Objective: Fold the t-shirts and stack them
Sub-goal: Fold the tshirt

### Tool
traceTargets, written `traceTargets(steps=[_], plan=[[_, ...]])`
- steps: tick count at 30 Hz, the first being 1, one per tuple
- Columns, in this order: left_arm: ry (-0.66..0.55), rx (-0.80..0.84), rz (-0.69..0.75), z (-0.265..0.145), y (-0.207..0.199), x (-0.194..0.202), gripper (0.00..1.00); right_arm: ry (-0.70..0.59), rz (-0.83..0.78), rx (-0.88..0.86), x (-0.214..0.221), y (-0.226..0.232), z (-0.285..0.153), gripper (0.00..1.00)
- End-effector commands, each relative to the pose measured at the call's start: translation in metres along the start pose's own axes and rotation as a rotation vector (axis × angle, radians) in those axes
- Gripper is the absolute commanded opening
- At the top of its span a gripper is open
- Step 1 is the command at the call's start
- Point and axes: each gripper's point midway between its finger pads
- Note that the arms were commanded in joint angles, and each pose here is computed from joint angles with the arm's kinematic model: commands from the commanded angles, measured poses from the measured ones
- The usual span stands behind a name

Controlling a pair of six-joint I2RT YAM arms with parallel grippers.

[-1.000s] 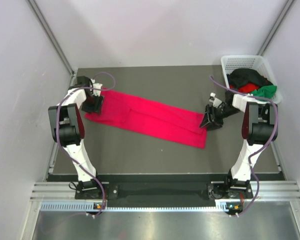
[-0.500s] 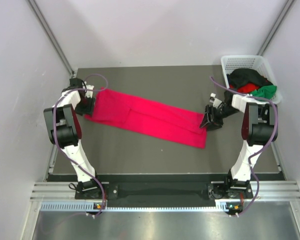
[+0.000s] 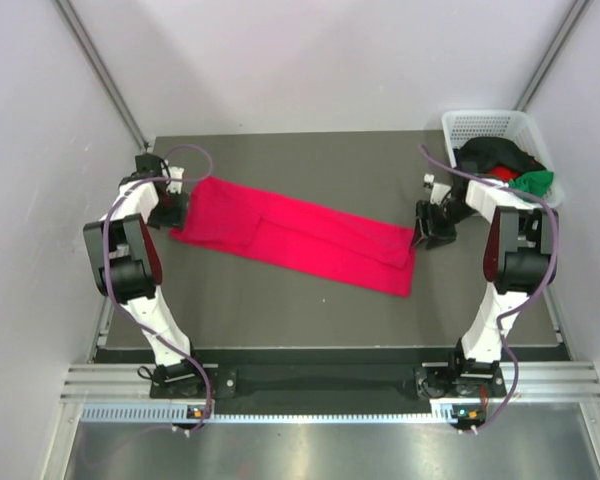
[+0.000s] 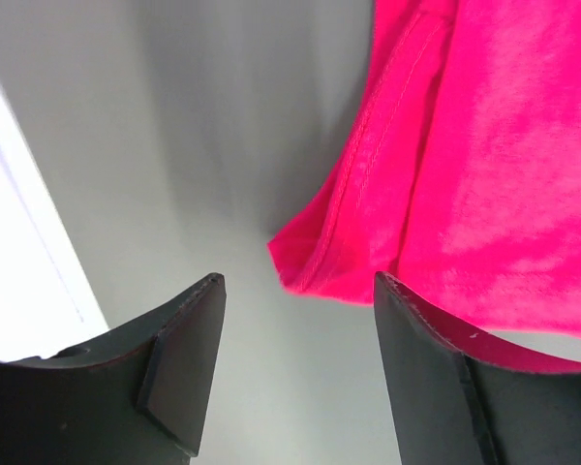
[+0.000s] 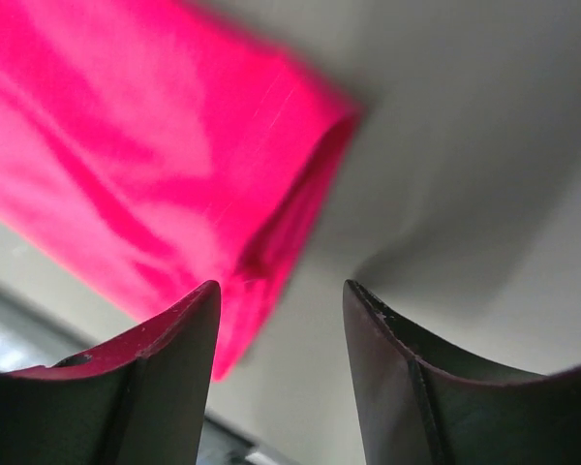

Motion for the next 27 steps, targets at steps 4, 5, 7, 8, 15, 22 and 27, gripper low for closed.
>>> traceTargets(steps=[4,5,7,8,15,22,27], plan=[[-0.065,0.018,-0.064,-0.027,-0.003,-0.010,0.68,-0.264,-0.252,0.180,-0.095,-0.010,-0.048,0.55],[-0.055,0.019,-0.062,-0.024,-0.004,-0.007,0.67,-0.265,-0.252,0.185,-0.108,-0.013,-0.045,0.54],[-0.043,0.017,-0.065,-0.021,-0.004,-0.003,0.66,-0.272,-0.256,0.186,-0.119,-0.014,-0.043,0.55],[-0.037,0.017,-0.068,-0.018,-0.004,-0.002,0.65,-0.275,-0.259,0.185,-0.128,-0.015,-0.040,0.55],[-0.015,0.052,-0.070,-0.006,-0.009,0.001,0.53,-0.216,-0.291,0.137,-0.130,-0.016,-0.025,0.55],[0.002,0.075,-0.058,0.004,-0.012,0.004,0.16,-0.127,-0.332,0.063,-0.102,-0.008,-0.020,0.54],[0.006,0.088,-0.047,0.009,-0.015,0.003,0.03,-0.084,-0.350,0.004,-0.092,-0.002,-0.016,0.53]])
Point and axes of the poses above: each gripper's point midway between its finger pads, its own z axis out along the fingers, its own y axis along the line the jaws close on, x = y × z, and after that the axes turned 5 degrees about z, right-handed
